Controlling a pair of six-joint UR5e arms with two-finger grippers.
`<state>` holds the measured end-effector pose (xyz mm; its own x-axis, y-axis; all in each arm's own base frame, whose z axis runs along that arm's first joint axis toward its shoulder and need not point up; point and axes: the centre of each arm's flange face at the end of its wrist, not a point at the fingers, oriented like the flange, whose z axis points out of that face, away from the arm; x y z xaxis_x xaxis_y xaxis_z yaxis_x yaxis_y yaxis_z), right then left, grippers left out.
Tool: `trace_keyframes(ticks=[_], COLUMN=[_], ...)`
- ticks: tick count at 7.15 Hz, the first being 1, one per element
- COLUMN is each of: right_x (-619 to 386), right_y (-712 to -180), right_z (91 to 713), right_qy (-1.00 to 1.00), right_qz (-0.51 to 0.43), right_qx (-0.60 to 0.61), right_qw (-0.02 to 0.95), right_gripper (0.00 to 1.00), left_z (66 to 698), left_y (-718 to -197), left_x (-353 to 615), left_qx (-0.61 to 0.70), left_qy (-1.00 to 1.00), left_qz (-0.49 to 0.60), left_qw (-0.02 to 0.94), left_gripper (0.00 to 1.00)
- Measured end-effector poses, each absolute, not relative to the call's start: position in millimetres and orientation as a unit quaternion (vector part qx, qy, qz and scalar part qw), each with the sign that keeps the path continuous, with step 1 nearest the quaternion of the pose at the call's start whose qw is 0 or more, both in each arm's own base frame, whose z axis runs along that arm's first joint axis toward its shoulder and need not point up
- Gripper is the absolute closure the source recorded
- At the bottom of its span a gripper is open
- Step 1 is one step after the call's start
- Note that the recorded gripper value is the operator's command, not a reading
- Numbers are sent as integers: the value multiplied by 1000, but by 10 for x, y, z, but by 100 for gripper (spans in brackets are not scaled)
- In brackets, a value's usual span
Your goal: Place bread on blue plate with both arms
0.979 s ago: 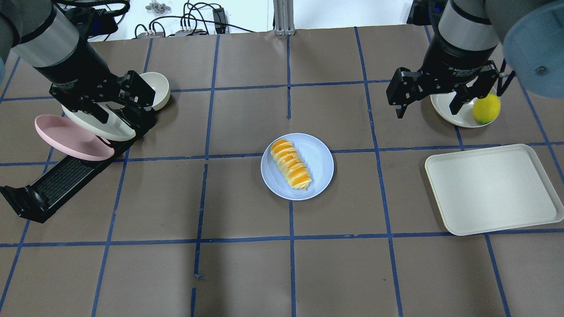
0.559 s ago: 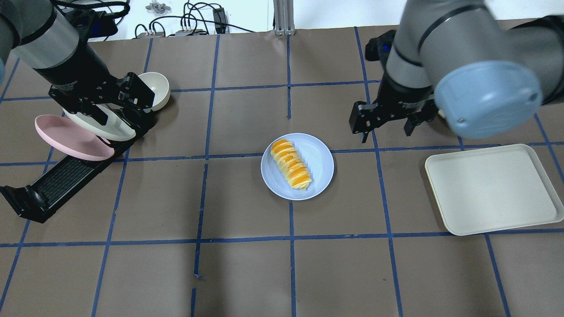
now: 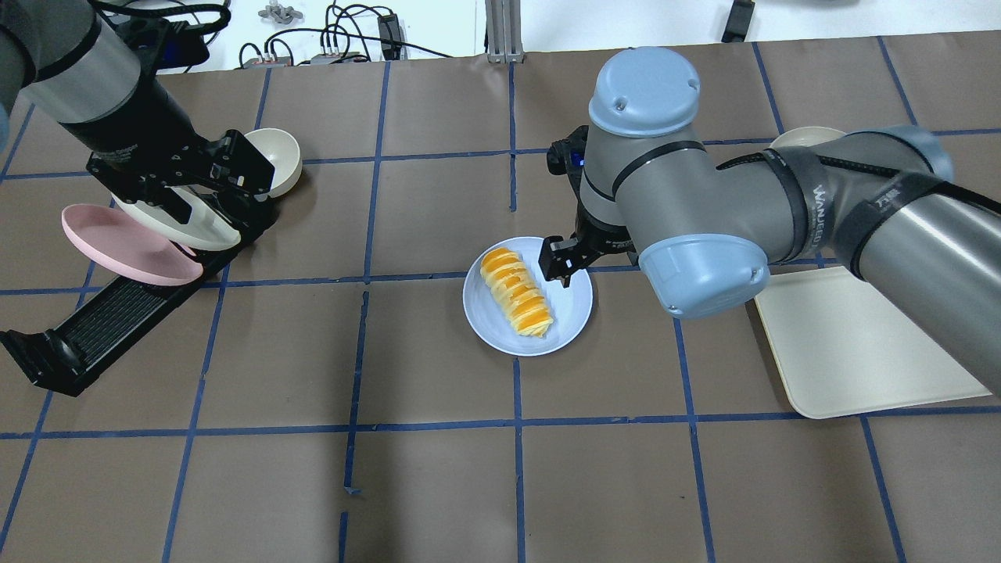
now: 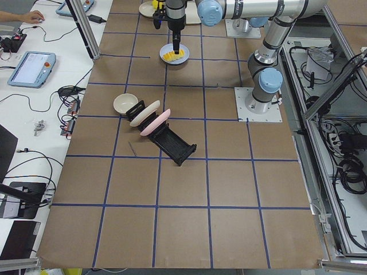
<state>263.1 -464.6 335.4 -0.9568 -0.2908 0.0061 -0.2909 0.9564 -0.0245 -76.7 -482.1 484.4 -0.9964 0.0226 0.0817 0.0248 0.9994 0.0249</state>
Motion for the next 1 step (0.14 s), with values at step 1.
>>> trace_keyframes(ticks=[1], right_x=[2631], right_y=[-4654], right_z=[3352], right_qy=[-989], right_qz=[14], right_qx=[148], right_qw=[3], right_gripper=[0], left_z=[4844], left_y=[-4821], left_x=[-767], left_qx=[-12], left_qy=[-999], left_qz=[-13], left_qw=[41], left_gripper=[0])
